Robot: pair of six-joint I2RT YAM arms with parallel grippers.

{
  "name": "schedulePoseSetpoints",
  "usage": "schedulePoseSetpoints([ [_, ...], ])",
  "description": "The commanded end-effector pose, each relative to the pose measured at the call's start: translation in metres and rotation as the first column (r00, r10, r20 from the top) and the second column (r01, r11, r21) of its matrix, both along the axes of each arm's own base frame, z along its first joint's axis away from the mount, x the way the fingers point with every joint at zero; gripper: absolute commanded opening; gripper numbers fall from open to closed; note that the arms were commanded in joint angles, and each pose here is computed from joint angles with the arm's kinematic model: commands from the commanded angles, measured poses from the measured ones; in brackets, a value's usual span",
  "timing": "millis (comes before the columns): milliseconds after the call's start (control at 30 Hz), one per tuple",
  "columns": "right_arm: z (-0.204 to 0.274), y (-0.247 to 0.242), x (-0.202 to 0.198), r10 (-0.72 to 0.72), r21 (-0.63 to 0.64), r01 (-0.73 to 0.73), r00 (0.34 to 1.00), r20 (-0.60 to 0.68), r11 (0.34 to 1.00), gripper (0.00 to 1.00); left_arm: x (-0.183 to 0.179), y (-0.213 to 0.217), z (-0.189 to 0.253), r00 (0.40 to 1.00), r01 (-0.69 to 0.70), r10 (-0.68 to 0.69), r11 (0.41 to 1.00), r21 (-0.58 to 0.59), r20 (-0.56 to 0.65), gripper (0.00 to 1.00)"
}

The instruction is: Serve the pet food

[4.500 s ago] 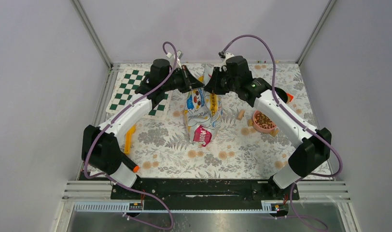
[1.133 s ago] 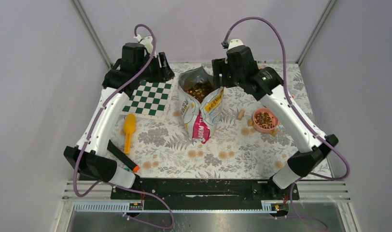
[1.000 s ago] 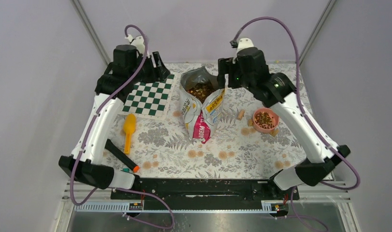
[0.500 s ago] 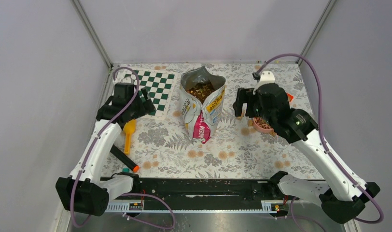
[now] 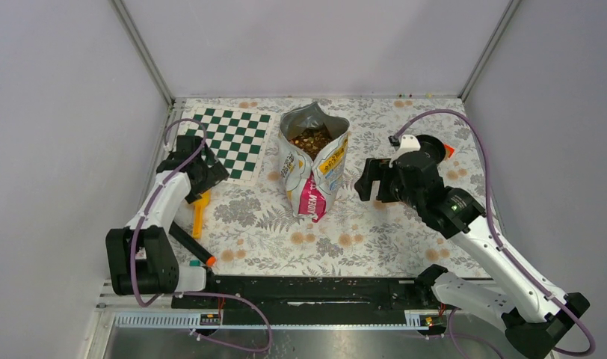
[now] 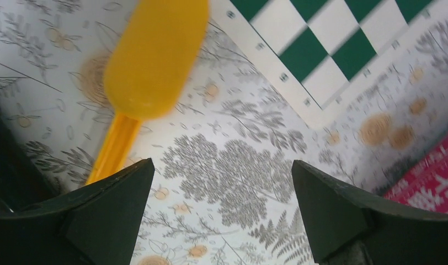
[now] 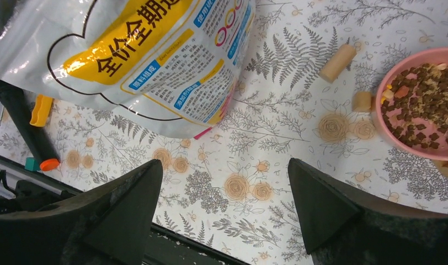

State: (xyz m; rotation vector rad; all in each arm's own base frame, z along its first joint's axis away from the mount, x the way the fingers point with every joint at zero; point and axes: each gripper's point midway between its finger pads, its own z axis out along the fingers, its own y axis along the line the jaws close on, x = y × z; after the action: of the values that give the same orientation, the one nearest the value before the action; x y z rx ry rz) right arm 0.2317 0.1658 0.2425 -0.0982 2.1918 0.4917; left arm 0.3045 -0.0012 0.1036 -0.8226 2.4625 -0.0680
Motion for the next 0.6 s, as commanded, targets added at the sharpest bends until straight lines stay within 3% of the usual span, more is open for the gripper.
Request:
schedulePoseSetpoints([
  [0,0.011,0.008,0.0,0.015,0.074,-0.018,0.999,0.038,0.997,0.92,0.017,0.041,-0.002,0.987,-0.152,0.151,0.988,0.013,0.059,0.99],
  [167,0.006,0.014,0.001,0.039,0.078,-0.041,0.999,0.024,0.996,0.92,0.018,0.064,-0.011,0.967,-0.244,0.243,0.97,0.018,0.072,0.99],
  [367,0.004,0.018,0.001,0.056,0.084,-0.057,0.998,0.016,0.995,0.92,0.009,0.067,-0.045,0.957,-0.29,0.291,0.956,0.033,-0.006,0.99],
  [567,0.005,0.015,-0.001,0.054,0.079,-0.056,0.998,0.027,0.995,0.92,0.013,0.061,-0.062,0.964,-0.265,0.265,0.964,0.004,-0.022,0.99],
])
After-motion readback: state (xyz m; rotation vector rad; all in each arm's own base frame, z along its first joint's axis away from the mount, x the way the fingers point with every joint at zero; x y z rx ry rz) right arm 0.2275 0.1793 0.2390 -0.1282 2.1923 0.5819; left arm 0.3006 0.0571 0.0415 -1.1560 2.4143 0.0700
